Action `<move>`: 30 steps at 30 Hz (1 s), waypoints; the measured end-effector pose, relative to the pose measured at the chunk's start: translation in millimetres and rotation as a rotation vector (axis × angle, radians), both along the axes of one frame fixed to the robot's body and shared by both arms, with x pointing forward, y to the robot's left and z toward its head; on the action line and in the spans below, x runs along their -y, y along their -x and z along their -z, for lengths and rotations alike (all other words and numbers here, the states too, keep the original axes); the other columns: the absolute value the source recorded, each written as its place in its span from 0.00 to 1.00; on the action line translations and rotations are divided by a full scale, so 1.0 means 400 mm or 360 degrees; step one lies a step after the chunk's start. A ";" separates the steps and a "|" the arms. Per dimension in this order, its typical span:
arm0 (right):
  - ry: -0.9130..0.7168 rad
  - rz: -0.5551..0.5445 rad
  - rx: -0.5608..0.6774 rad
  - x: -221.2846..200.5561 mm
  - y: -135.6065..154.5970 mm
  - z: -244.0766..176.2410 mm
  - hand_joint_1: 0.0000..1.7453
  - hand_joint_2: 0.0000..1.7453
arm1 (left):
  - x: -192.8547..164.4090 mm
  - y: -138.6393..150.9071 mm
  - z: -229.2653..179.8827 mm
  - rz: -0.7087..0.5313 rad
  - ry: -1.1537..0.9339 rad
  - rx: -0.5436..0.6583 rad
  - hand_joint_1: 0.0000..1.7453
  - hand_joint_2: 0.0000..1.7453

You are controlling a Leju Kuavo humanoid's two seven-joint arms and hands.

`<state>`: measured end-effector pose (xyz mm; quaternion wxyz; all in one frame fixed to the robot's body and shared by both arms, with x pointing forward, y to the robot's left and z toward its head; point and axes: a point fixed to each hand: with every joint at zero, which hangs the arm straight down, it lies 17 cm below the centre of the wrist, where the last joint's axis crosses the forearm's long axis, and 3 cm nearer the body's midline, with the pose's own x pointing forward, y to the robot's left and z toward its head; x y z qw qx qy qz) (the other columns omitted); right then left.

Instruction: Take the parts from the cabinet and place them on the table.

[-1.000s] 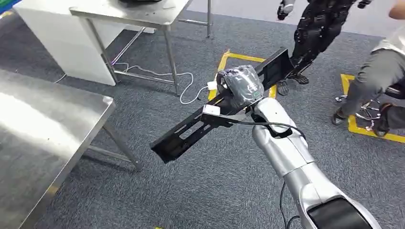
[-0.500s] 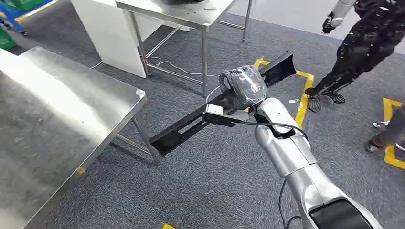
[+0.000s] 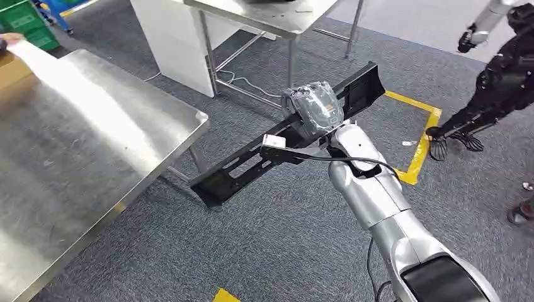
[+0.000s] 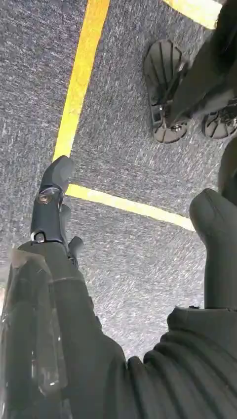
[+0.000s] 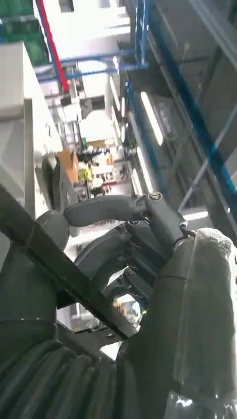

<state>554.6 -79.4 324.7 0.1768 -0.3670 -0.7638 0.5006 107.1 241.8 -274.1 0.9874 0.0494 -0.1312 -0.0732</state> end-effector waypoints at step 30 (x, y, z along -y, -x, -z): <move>0.0105 0.0101 0.0041 -0.041 -0.092 -0.094 0.98 1.00 | -0.012 -0.004 0.000 0.0024 -0.0010 -0.0002 0.00 1.00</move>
